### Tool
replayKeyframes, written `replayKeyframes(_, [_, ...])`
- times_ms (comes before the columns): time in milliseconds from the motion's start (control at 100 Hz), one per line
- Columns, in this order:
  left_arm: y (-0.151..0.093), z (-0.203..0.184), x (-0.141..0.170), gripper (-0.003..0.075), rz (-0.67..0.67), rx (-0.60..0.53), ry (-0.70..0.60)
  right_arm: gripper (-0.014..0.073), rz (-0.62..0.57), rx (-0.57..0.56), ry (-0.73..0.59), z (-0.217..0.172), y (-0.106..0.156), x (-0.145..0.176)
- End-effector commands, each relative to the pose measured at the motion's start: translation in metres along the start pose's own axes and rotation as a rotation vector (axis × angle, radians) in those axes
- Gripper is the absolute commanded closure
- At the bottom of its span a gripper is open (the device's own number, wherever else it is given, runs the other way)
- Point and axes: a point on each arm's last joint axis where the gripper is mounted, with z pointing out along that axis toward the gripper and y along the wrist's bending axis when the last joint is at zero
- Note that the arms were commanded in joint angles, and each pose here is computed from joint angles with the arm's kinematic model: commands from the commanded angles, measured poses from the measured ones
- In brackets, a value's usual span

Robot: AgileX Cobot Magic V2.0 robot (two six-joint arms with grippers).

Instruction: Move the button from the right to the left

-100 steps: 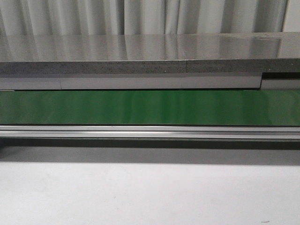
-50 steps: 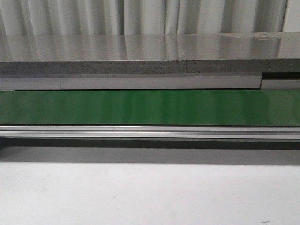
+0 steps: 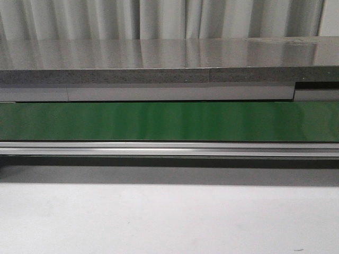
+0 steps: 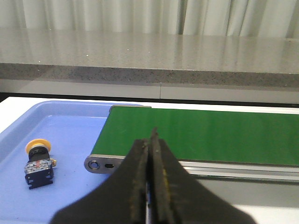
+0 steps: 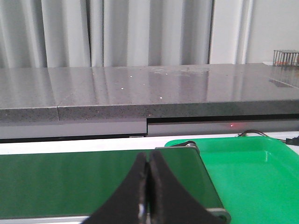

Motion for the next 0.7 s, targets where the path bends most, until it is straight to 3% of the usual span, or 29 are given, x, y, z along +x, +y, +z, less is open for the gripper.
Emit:
replayKeyframes(0, [0.0005, -0.0001, 0.0062, 0.0741, -0.011, -0.001, -0.064, 0.0663, -0.012, 0.000, -0.073, -0.0025, 0.0005, -0.0074])
replayKeyframes(690, [0.0005, -0.0001, 0.0062, 0.0741, -0.011, -0.001, -0.064, 0.0663, -0.023, 0.003, -0.051, -0.0024, 0.0002, -0.0052])
